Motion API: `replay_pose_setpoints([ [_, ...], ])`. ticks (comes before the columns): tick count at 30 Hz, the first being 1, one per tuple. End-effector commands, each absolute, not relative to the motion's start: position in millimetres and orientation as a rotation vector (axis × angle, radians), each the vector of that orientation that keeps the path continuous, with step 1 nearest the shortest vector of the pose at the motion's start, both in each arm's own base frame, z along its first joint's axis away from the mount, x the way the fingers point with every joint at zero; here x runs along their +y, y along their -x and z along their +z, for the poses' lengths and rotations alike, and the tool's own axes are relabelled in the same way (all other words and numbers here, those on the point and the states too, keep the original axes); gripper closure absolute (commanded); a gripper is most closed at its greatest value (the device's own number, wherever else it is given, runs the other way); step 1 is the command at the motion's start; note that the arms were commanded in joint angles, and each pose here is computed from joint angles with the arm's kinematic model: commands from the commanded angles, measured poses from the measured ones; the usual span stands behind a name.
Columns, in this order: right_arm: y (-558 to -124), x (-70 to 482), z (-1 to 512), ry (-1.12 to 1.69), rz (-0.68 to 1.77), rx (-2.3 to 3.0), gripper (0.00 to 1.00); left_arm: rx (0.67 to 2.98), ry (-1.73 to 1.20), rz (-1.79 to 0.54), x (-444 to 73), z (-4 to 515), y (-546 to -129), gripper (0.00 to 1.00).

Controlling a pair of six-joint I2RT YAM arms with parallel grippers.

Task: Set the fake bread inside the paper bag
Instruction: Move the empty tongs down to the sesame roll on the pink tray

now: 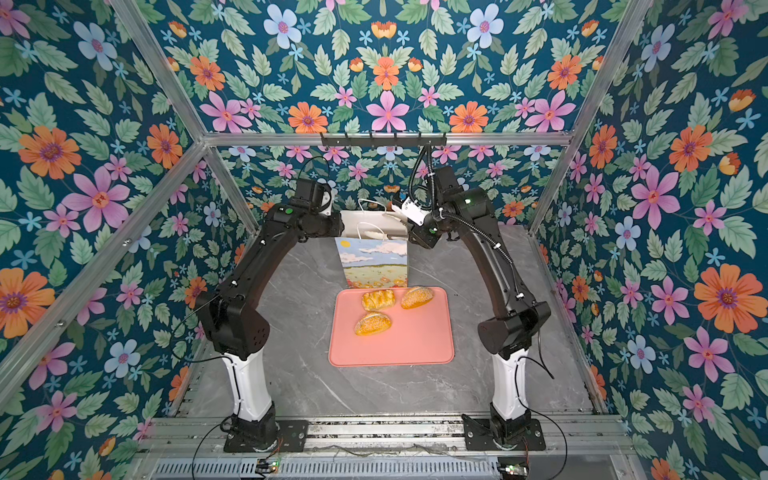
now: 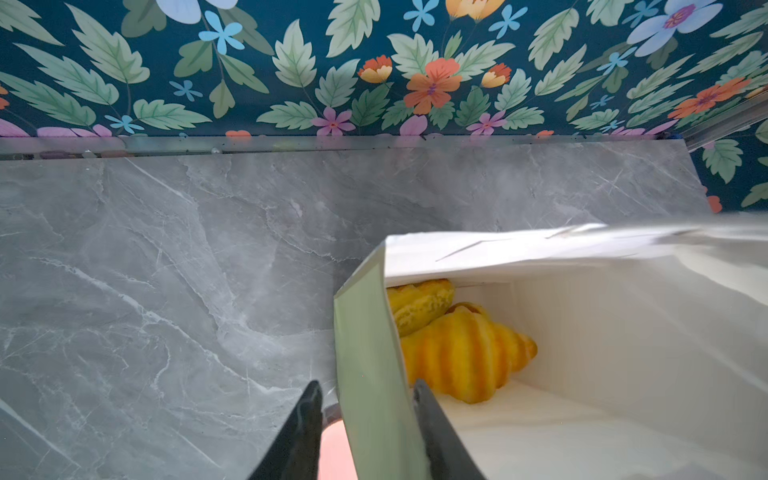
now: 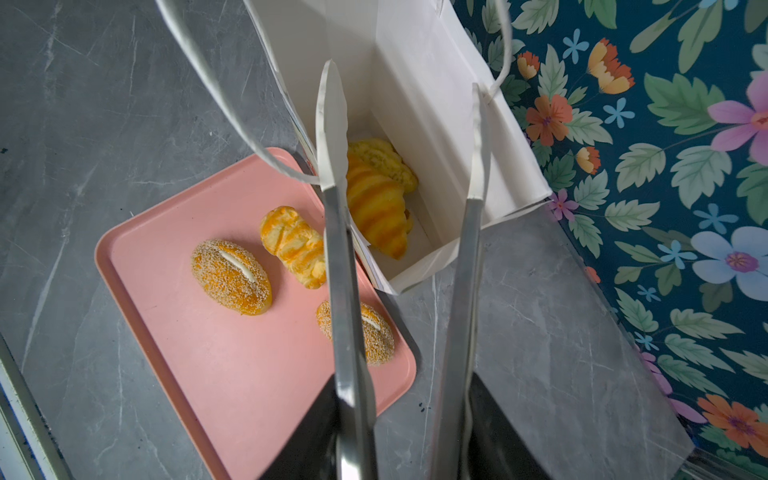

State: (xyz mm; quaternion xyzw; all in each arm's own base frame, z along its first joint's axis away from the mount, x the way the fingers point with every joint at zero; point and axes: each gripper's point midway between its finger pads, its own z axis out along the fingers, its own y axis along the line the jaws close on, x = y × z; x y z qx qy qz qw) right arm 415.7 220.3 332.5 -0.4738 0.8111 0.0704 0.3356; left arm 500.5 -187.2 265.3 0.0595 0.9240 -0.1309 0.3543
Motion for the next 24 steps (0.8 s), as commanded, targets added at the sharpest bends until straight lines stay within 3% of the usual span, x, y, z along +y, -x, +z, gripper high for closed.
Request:
replay_pose_setpoints([
  [1, -411, 221, 350, 1.217, 0.184, 2.069, 0.56, 2.38, -0.16, -0.351, -189, 271, -499, 0.62],
  [15, -359, 203, 403, 1.155, 0.205, 1.967, 0.58, 2.375, -0.15, -0.365, -187, 276, -493, 0.62],
  [24, -296, 185, 422, 1.12, 0.268, 1.869, 0.57, 2.371, -0.143, -0.367, -186, 278, -490, 0.62],
])
